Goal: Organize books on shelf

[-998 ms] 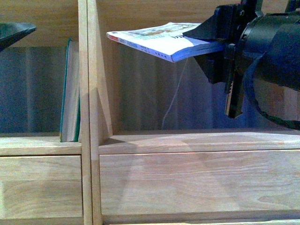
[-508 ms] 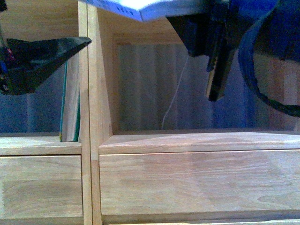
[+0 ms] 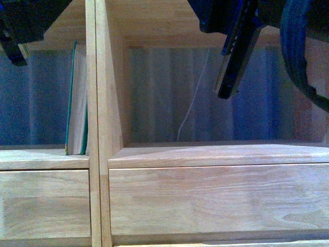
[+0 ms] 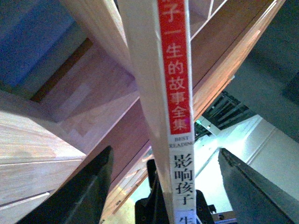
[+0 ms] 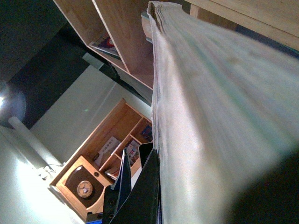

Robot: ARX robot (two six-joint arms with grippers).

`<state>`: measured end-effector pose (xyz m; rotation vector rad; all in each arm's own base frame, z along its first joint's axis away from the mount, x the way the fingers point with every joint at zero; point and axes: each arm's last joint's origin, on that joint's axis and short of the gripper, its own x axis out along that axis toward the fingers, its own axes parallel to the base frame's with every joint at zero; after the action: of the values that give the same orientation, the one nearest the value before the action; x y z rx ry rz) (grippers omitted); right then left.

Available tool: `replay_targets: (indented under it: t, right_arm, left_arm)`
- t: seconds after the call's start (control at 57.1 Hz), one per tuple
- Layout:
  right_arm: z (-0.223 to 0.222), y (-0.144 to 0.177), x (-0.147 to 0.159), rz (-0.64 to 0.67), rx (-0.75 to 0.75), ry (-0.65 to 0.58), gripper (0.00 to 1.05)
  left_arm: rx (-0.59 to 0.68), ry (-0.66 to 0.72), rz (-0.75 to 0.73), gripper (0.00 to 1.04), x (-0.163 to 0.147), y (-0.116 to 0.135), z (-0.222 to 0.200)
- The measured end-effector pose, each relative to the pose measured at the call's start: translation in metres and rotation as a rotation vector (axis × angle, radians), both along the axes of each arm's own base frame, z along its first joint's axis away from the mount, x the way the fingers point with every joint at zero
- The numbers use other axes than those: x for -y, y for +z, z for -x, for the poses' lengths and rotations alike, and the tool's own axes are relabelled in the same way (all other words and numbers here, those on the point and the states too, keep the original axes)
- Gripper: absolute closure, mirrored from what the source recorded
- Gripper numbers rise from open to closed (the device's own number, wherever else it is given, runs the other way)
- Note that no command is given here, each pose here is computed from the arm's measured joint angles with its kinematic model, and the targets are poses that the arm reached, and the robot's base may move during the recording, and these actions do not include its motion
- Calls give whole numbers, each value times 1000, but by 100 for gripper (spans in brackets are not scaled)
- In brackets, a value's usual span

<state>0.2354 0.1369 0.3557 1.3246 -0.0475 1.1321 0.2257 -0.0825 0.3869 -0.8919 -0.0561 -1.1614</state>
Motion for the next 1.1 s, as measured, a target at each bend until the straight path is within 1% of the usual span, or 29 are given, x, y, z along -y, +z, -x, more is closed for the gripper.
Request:
replay_targets:
  t: [0.123,0.158,0.21,0.263,0.298,0.333,0.385,0.455,0.473,0.49,0.525,0.613,0.683,0.735,0.77,0.84,0.875,0.98,0.998,1.033,1.068,1.103]
  right_arm:
    - [-3,-3,0,9,1,11,98]
    - [-4,-3,1,12,3,16,98]
    - [-5,-4,1,6,4,29,98]
    - [-5,-4,1,2,10,38,98]
    - [-4,-3,2,-3,18,48,98]
    - [-4,-3,2,-5,22,53,98]
    - [-4,-3,3,-3,28,55,98]
    - [-3,-4,3,5,37,53,97]
    - [-3,-5,3,7,37,52,95]
    - [-3,-5,3,8,37,53,91]
    - [-3,-5,3,11,38,59,85]
    - [-3,-6,2,17,40,59,75]
    - [-3,-7,2,27,38,58,65]
    - [-3,-7,2,28,37,58,59]
    - [-3,-8,2,31,36,59,54]
    - [-4,-12,3,40,27,51,40]
    - [-5,-16,5,51,21,38,34]
    - [-8,-26,14,81,-5,5,19]
    - [-9,-28,15,84,-10,-1,17]
    - [-10,-32,22,101,-22,-23,11]
    - [-11,-36,29,115,-31,-48,6]
    - [-12,-39,36,130,-42,-78,6]
  left_arm:
    - [4,-18,-1,66,2,-1,2]
    - [2,-19,0,68,3,-1,2]
    - [1,-20,0,66,3,-1,2]
    - [-1,-20,1,72,4,-2,2]
    - [0,-23,1,81,4,-2,2]
    - [-1,-23,0,87,5,-2,2]
    - [-3,-24,0,93,5,-2,2]
    - [-2,-21,-1,98,5,-3,2]
    - [-2,-20,0,98,5,-4,2]
    - [-4,-18,0,98,5,-4,3]
    - [-6,-19,-2,98,5,-5,3]
    - [-9,-16,-1,98,5,-7,3]
    - [-6,-11,2,98,4,-6,3]
    - [0,-4,5,98,3,-5,4]
    - [4,-1,7,98,1,-4,5]
    - [21,25,20,98,-6,-1,7]
    - [29,56,24,98,-13,2,8]
    - [25,125,21,98,-27,4,8]
    - [26,150,17,98,-31,4,8]
    - [18,194,12,98,-38,4,7]
    - [0,273,-4,98,-48,3,5]
    - [-11,340,-23,98,-56,1,4]
